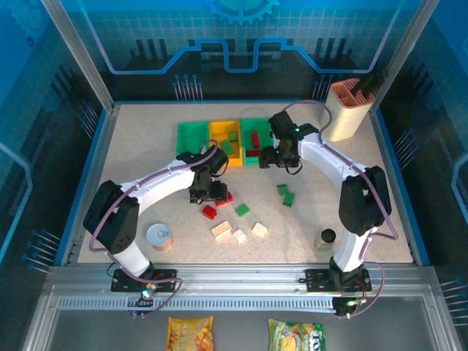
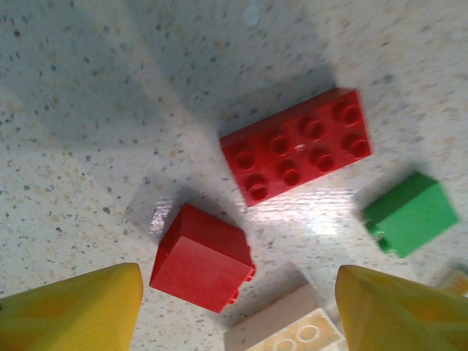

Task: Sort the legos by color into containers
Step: Pick up the lego from the middle-left of the table.

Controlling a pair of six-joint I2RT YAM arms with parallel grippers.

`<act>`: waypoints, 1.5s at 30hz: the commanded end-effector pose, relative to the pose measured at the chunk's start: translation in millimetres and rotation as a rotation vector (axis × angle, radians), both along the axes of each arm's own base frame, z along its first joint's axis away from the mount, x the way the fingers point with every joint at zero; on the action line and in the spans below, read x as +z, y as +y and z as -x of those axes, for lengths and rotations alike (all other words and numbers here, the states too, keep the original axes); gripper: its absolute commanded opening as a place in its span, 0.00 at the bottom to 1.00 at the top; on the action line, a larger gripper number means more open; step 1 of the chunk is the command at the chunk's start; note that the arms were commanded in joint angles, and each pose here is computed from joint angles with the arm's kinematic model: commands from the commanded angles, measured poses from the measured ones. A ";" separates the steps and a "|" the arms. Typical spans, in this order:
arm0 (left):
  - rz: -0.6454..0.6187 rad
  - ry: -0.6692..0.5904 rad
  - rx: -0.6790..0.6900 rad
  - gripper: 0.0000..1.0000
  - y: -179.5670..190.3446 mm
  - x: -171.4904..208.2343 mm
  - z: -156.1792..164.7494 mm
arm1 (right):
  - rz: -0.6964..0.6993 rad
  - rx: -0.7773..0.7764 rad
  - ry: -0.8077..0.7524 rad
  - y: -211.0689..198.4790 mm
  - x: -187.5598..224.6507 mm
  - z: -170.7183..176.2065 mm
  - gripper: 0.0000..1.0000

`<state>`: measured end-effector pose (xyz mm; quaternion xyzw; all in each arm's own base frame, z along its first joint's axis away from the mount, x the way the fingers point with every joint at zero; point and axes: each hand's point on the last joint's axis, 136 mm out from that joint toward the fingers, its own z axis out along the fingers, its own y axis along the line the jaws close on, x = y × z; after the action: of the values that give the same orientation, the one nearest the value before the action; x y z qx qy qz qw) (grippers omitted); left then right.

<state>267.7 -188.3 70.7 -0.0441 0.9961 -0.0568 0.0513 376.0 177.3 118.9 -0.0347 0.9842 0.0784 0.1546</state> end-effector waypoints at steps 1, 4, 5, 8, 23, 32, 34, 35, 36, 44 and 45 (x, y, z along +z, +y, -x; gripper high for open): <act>-0.088 0.052 0.076 0.74 16.2 -15.1 14.7 | -0.012 0.001 -0.035 -6.0 10.7 0.0 0.75; -0.102 0.066 0.090 0.75 20.1 -23.8 18.9 | -0.014 0.000 -0.033 -6.9 9.7 0.2 0.75; -0.107 0.074 0.089 0.75 21.0 -26.8 20.8 | -0.014 0.002 -0.030 -6.9 8.6 0.5 0.74; -0.105 0.100 0.090 0.75 20.8 -34.5 26.1 | -0.018 -0.001 -0.030 -6.7 8.6 0.5 0.74; -0.078 0.121 0.094 0.53 25.5 -48.7 44.9 | -0.012 0.001 -0.015 -8.1 5.0 6.3 0.73; -0.071 0.086 0.078 0.42 23.6 -44.5 38.2 | -0.006 -0.001 -0.016 -9.8 7.8 9.8 0.73; -0.069 0.077 0.074 0.41 23.0 -41.6 36.8 | -0.004 -0.001 -0.017 -10.4 9.0 10.5 0.73; -0.069 0.075 0.073 0.40 23.4 -40.6 36.4 | -0.004 -0.001 -0.017 -10.4 9.0 10.7 0.73; -0.070 0.072 0.072 0.39 23.8 -39.7 36.1 | -0.003 -0.002 -0.018 -10.7 9.6 10.9 0.72; -0.068 0.047 0.061 0.36 24.4 -31.2 33.9 | -0.004 -0.003 -0.032 -11.8 15.1 11.2 0.72; -0.065 0.044 0.063 0.36 24.5 -29.5 33.4 | -0.004 -0.003 -0.035 -12.0 16.5 10.8 0.72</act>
<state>234.0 -164.2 30.1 -0.0899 0.9955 -0.0211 0.0192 370.9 172.5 129.3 -0.0351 0.9808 0.0856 0.1714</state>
